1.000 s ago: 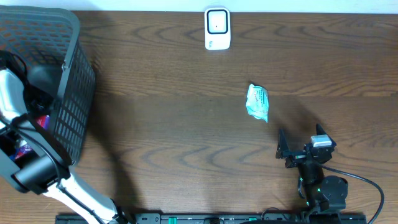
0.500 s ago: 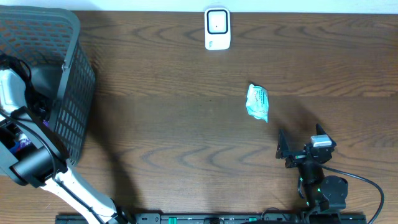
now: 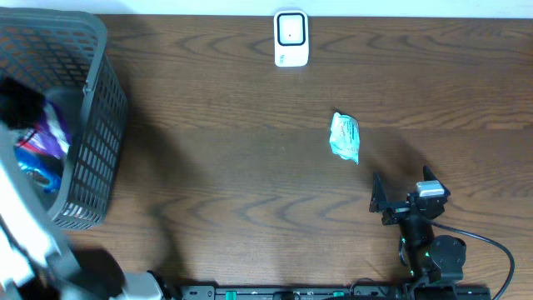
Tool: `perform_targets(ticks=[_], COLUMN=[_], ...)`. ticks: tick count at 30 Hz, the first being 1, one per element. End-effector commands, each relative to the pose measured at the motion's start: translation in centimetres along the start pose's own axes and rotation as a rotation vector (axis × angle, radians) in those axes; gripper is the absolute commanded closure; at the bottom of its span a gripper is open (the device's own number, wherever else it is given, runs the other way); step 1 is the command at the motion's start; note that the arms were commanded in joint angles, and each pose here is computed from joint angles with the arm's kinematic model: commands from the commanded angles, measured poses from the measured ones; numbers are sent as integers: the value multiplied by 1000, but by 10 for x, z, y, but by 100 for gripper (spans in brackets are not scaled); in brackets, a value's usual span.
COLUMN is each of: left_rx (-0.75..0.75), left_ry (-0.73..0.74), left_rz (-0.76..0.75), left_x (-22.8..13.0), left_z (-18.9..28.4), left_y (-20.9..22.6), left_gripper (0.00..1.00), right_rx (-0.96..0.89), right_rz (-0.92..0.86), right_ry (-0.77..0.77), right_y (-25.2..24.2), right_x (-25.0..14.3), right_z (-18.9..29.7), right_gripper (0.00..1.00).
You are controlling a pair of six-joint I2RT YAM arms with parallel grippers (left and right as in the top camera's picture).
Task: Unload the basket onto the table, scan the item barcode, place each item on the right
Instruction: 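Return the left gripper into the basket and grasp the pink snack bag, then swing the pink bag past the scanner and release it beside the wipes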
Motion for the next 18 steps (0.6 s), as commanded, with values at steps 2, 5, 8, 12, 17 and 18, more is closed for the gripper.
perform_targets(ticks=[2,5,8,12,17,18], left_rx=[-175,-296,-464,-661,-808,-825], left_ry=[-180,-195,-143,-27,58,85], left_rz=[12,-19,-94,-309,-750,-796], left_x=[-5,-22,-48,-95,-161,-173], left_z=[98,134,162,185,192,191], left_y=[-13,-24,-45,-79,-113,-118], left_gripper=[93,93,93,93,93,93], right_rx=[5,5,5,5,5,5], right_rz=[11,11,11,11,11,11], right_ry=[3,3,3,3,3,3], right_y=[1,1,1,1,1,1], right_x=[-1,-1,-1,-1,-1,-1], right_z=[0,0,0,0,0,0], right_gripper=[1,1,1,1,1,1])
Point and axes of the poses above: each gripper's point midway between its finger pads, its own z axis back along the fingers, its own y axis along the line the jaws close on, x = y × z, the point moved 4 cm from there along z, back along the fingers, and after that the axes turned 9 degrees about z, right-handed, at the moved point
